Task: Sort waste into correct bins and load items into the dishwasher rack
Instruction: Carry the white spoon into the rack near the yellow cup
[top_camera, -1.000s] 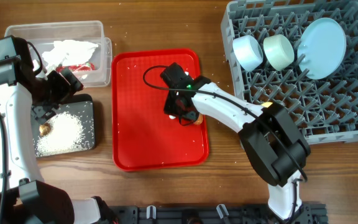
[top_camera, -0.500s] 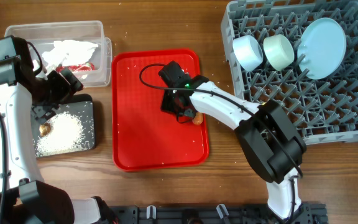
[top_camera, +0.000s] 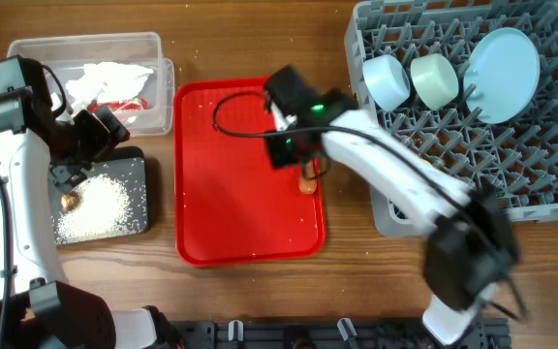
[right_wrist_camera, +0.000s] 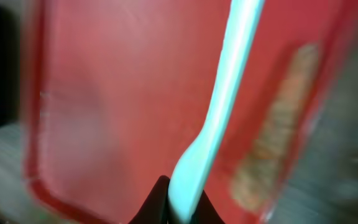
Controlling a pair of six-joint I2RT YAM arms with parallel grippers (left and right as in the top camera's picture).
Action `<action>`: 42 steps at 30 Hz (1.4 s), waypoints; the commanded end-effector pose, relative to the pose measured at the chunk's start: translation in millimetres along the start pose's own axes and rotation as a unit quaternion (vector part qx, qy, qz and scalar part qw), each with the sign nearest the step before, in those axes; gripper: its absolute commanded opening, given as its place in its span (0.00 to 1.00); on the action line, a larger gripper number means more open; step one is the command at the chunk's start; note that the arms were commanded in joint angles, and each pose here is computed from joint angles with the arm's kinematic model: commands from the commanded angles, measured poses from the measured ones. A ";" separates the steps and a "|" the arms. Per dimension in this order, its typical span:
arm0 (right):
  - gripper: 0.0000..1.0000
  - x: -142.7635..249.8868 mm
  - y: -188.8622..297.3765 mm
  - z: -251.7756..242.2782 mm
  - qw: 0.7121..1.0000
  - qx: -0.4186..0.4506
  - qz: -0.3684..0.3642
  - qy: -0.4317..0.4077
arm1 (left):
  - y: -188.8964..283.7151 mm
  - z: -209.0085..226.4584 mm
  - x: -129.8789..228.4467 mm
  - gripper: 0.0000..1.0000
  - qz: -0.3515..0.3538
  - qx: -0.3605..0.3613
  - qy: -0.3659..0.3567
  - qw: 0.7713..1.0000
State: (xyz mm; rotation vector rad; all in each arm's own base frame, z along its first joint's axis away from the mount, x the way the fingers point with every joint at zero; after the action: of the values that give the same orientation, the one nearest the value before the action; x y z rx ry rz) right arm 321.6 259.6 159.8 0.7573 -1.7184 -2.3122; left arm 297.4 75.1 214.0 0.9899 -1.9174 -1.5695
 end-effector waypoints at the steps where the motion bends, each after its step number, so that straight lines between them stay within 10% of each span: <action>1: 0.04 -6.6 89.5 -26.5 0.993 0.068 -0.090 0.029 | 4.8 -2.0 -2.4 1.00 -0.008 0.008 0.001 1.000; 9: 0.04 47.3 147.3 -128.8 0.981 0.192 -0.023 -0.007 | 4.8 -2.0 -2.4 1.00 -0.008 0.008 0.001 1.000; 25: 0.13 136.8 124.9 -220.3 0.967 0.145 0.062 -0.201 | 4.8 -2.0 -2.4 1.00 -0.008 0.008 0.001 1.000; 27: 0.42 138.4 124.7 -221.7 0.965 0.146 0.062 -0.211 | 4.8 -2.0 -2.4 1.00 -0.008 0.008 0.001 1.000; 30: 0.56 140.9 126.6 -226.5 0.956 0.167 0.065 -0.231 | 4.8 -2.0 -2.4 1.00 -0.008 0.008 0.001 1.000; 42: 0.45 56.6 157.6 -161.2 0.981 0.052 -0.086 -0.167 | 4.8 -2.0 -2.4 1.00 -0.008 0.008 0.001 1.000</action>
State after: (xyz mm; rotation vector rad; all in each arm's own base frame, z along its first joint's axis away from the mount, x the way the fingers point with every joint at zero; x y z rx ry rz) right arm 313.4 4.1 218.3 0.3493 -2.1490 -2.4771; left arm 297.5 75.1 214.0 0.9898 -1.9177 -1.5692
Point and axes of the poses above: each gripper's point midway between its finger pads, its own y axis back along the fingers, its own z axis along the line the jaws close on, x = y × z, the point moved 4 cm from there along y, back along the fingers, and after that the axes turned 9 degrees about y, right-handed, at the moved point
